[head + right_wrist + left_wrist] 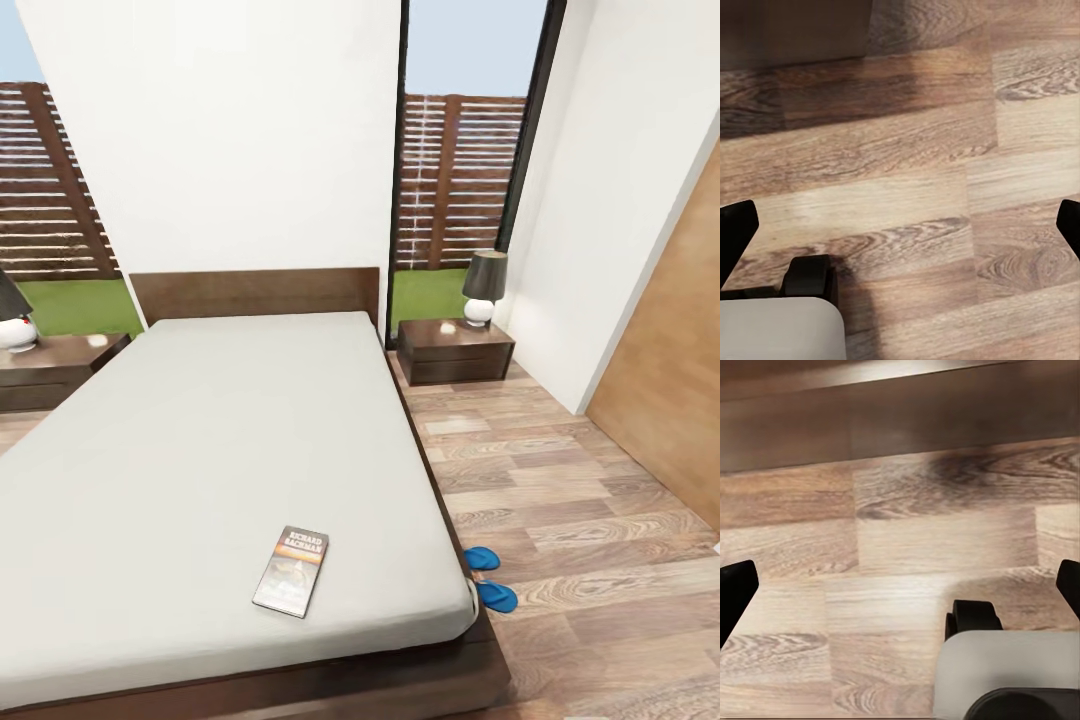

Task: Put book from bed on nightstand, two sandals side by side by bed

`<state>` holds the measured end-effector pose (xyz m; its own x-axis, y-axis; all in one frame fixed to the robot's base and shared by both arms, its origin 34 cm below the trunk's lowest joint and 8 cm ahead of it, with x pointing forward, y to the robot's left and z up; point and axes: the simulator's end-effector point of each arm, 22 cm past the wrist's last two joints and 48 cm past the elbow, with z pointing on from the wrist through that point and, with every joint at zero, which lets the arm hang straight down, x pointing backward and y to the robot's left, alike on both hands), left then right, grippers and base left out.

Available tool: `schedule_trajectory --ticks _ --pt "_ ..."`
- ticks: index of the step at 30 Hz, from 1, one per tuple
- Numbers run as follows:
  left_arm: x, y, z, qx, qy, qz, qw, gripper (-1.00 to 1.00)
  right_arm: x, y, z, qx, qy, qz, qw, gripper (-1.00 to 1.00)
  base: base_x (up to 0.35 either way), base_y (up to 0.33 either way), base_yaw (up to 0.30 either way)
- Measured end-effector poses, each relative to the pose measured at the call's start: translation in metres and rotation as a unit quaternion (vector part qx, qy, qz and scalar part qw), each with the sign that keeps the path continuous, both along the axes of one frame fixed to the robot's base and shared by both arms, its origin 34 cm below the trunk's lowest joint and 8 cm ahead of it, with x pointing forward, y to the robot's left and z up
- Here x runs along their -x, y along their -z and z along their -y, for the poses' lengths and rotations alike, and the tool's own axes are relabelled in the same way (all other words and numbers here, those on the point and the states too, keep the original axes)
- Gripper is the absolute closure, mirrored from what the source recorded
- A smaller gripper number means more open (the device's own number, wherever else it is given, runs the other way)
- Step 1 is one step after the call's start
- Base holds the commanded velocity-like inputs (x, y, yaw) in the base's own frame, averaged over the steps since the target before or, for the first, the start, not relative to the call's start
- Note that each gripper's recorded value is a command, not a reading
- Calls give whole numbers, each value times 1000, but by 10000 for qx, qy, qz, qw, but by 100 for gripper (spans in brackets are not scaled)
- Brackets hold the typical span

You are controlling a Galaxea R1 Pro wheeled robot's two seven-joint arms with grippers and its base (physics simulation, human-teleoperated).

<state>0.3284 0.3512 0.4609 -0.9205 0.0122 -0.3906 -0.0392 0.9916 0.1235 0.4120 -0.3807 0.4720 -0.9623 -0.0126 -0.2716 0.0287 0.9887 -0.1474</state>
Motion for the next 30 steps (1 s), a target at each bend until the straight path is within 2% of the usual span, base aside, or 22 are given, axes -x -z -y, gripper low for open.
schedule_trajectory --ticks 7,9,11,14,15,18,20,21,24,26,27,28,30 --pt "12 1 -4 -31 -50 -75 10000 -100 0 0 0 0 0 2 10000 -100 1 0 0" --pt "25 2 -10 -72 -90 -159 9998 -100 0 0 0 1 0 0 10000 -100 0 0 0" --pt "46 2 -24 -167 -159 -295 9993 -100 0 0 1 4 1 0 10000 -100 0 0 0" --pt "77 -5 -73 -474 -426 -456 9969 -100 0 0 0 2 0 2 10000 -100 0 0 0" --pt "77 -5 -74 -479 -409 -460 9970 -100 0 0 0 2 0 2 10000 -100 0 0 0" --pt "95 -23 -144 -899 -881 -465 9910 -100 0 0 0 2 0 3 10000 -100 0 0 0" --pt "102 -42 -194 -1213 -1202 -404 9845 -100 0 0 1 4 0 2 10000 -100 0 0 0" --pt "102 -42 -196 -1224 -1179 -409 9846 -100 0 0 1 4 1 1 10000 -100 0 0 0" --pt "107 -78 -272 -1692 -1678 -227 9709 -100 0 0 0 2 0 2 10000 -100 0 0 0" --pt "108 -102 -314 -1953 -1982 -84 9605 -100 0 0 0 1 0 1 10000 -100 0 0 0" --pt "107 -114 -332 -2065 -2116 -10 9553 -100 0 0 0 1 0 0 10000 -100 0 0 0" --pt "107 -114 -333 -2071 -2103 -14 9555 -100 0 0 0 1 0 0 10000 -100 0 0 0" --pt "106 -138 -366 -2281 -2347 141 9448 -100 0 0 0 1 0 1 10000 -100 0 0 0"
